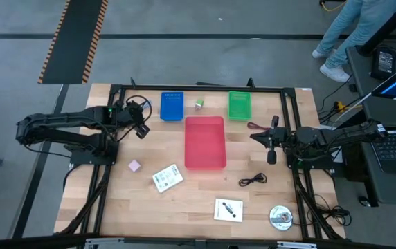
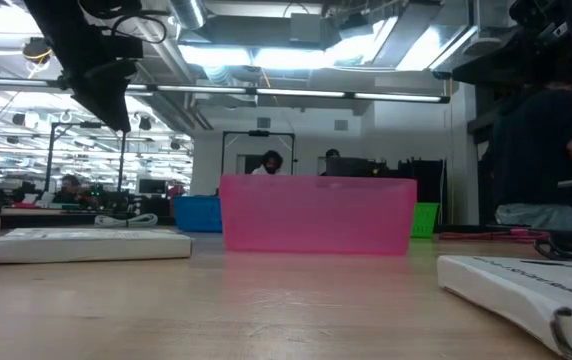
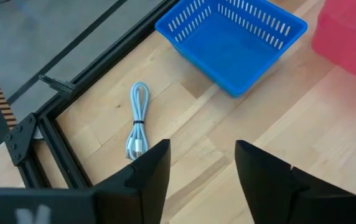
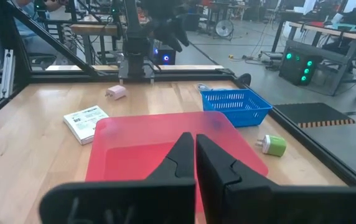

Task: Pick and place items into bin
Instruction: Put the blue charger cable into the red bin

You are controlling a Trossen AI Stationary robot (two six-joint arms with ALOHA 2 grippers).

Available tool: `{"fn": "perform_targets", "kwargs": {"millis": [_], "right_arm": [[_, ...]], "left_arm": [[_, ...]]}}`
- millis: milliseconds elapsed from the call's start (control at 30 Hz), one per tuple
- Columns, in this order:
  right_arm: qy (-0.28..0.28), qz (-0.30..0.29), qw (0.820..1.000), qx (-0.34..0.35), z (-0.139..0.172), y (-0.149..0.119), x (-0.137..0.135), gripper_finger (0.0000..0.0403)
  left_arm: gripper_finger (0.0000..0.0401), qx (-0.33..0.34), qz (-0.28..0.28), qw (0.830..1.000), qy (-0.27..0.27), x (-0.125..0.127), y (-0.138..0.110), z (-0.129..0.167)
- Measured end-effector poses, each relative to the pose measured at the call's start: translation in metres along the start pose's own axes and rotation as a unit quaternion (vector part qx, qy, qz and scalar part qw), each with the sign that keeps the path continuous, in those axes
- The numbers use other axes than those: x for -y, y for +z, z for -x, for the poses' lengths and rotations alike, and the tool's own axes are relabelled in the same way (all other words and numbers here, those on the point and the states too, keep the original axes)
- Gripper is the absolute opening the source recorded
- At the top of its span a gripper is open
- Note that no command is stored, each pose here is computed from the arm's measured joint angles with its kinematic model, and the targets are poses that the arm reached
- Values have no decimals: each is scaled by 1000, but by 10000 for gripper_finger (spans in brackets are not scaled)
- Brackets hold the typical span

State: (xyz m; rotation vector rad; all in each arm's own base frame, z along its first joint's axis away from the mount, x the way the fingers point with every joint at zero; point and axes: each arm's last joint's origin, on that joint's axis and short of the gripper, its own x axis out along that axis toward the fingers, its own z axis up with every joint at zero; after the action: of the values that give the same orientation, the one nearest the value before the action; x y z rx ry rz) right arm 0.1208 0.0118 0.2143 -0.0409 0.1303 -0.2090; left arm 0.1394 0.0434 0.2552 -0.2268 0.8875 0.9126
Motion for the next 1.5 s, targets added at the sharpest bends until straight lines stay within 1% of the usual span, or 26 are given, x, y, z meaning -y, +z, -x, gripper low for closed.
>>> {"fn": "perform_targets", "kwargs": {"millis": [167, 367, 467, 700, 833, 967, 1133, 1233, 1500], "right_arm": [[0, 0, 1000, 0, 0, 0, 0, 1], [0, 0, 1000, 0, 0, 0, 0, 1], [0, -13, 1000, 0, 0, 0, 0, 1], [0, -26, 1000, 0, 0, 0, 0, 0], [0, -34, 999, 0, 0, 0, 0, 0], [0, -36, 999, 0, 0, 0, 0, 0], [0, -37, 999, 0, 0, 0, 0, 0], [0, -39, 999, 0, 0, 0, 0, 0], [0, -51, 999, 1, 0, 0, 0, 0]], "left_arm": [[187, -4, 1, 1000, -4, 1, 0, -1], [183, -45, 59, 996, -42, 1, 1, -6], [183, -71, 79, 994, -36, -2, 3, -15], [183, -116, 48, 992, 16, -13, 10, -41], [183, -140, 40, 989, 36, -22, 13, -54], [183, -163, 35, 986, 32, -29, 15, -65], [182, -148, 26, 989, 8, -35, 23, -80], [182, -150, 25, 988, 13, -40, 26, -88], [182, -193, 29, 980, 36, -54, 24, -115]]}}
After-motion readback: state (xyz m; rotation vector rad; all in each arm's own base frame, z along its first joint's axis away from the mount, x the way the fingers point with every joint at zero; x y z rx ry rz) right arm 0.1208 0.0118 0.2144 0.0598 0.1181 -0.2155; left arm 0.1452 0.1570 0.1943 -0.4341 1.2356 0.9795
